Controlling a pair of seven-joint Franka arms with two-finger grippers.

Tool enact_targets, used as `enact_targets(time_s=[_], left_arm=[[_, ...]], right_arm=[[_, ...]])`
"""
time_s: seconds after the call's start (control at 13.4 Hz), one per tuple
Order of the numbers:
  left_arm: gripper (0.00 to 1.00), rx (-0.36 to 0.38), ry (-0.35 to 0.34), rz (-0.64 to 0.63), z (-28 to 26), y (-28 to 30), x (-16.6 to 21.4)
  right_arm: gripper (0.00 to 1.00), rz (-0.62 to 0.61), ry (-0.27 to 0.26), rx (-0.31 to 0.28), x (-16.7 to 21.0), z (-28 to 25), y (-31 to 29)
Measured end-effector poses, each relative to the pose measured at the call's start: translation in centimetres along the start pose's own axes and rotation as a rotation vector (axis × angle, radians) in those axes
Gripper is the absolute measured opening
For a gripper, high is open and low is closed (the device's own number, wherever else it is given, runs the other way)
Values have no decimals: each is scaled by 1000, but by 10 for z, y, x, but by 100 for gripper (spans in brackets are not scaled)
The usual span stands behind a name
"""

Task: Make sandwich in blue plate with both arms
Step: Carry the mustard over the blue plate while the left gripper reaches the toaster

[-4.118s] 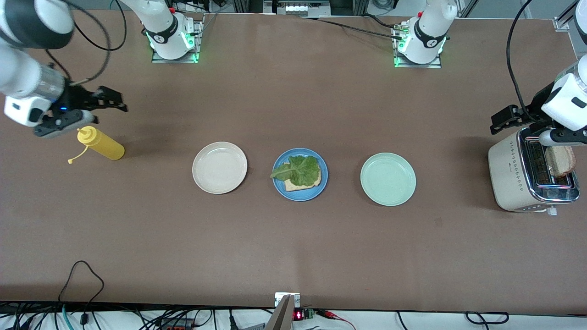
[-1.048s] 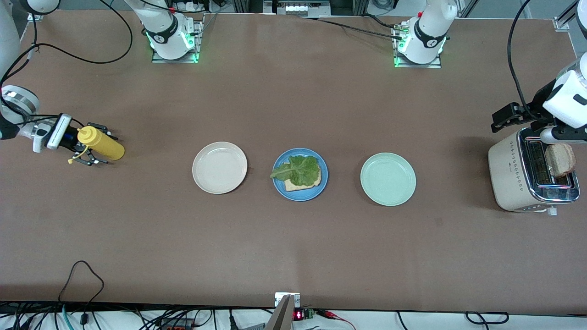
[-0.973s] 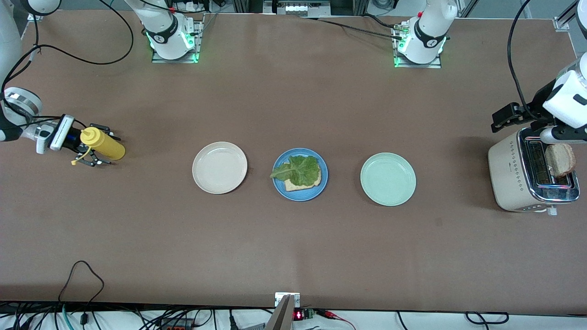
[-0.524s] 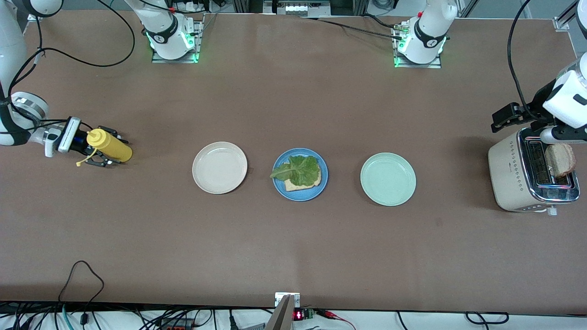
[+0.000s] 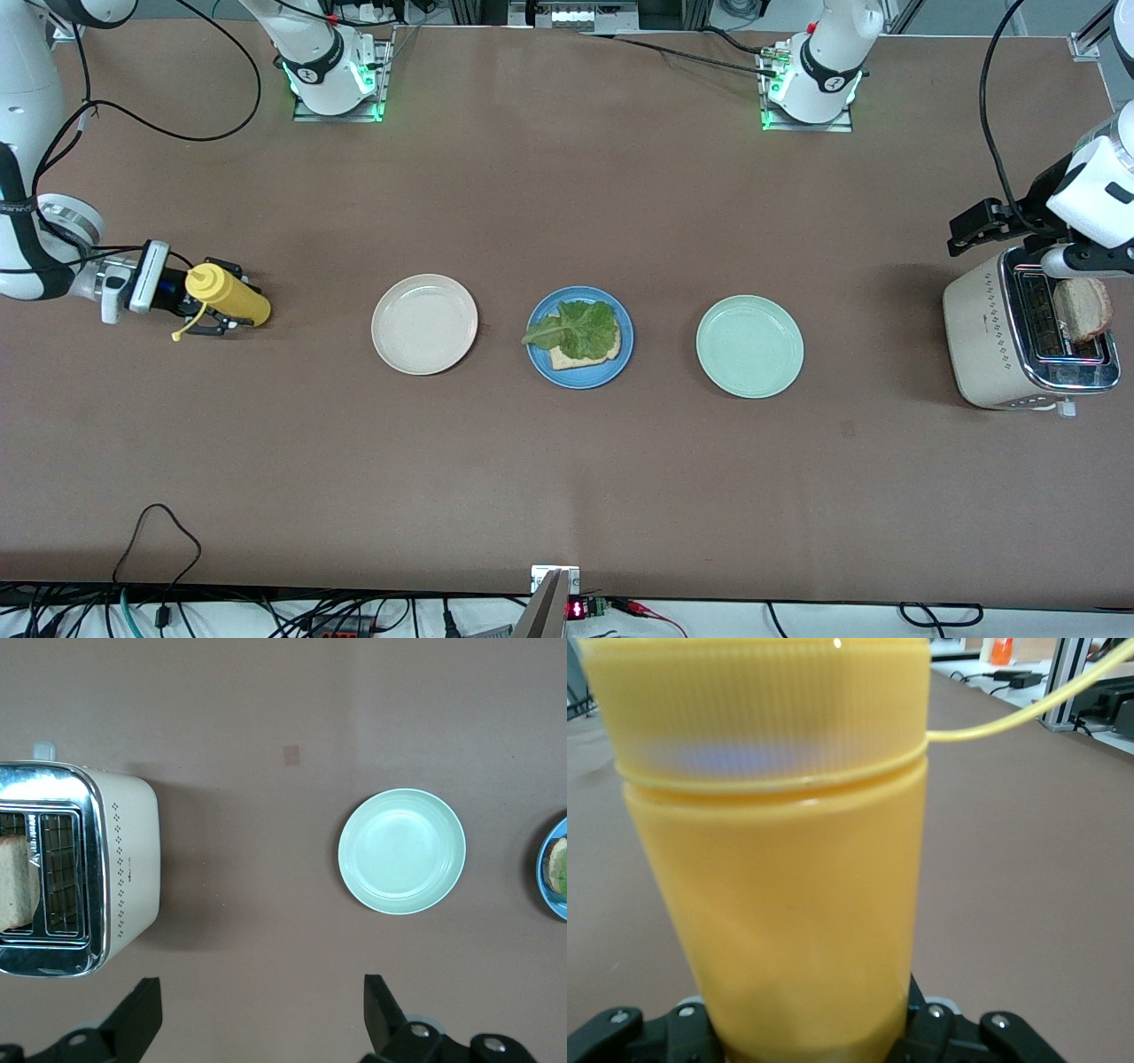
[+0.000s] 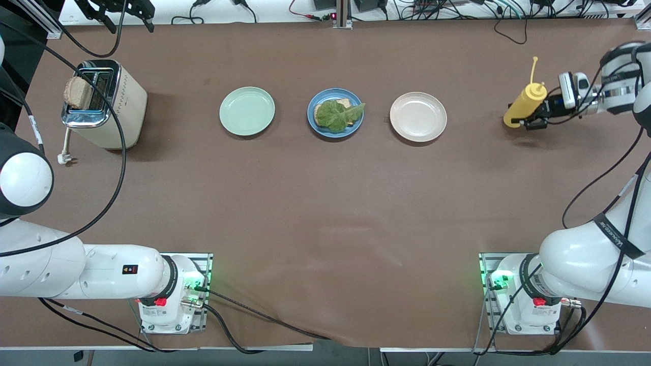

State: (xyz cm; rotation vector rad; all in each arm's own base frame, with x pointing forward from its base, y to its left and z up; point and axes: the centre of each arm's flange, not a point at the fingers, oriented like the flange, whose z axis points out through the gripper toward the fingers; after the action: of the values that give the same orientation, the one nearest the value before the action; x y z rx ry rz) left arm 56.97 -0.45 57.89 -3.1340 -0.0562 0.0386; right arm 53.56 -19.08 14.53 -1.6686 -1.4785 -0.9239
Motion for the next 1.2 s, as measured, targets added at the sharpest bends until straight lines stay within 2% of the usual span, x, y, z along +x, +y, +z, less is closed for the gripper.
enact_targets(time_s=[0.15,0.3,0.6,0.9,1.05,1.2], left_arm=[[100,0,-1,0,0,0,0],[100,-15,-8,-3,4,1,1],[100,-27,-56,-37,32,-16,16],[100,-36,-86,-165,61,-110,41],[100,-42,-95,-168,72,-147,43],[100,-39,-116,-115,86,-171,44]], right_arm=[[63,13,-114,27,59,3,24],[63,29,-253,44,130,14,42],[63,108,-525,33,252,71,51],[63,186,-715,-17,311,148,42],[63,203,-817,-66,335,186,34],[63,202,-917,-123,358,223,22]])
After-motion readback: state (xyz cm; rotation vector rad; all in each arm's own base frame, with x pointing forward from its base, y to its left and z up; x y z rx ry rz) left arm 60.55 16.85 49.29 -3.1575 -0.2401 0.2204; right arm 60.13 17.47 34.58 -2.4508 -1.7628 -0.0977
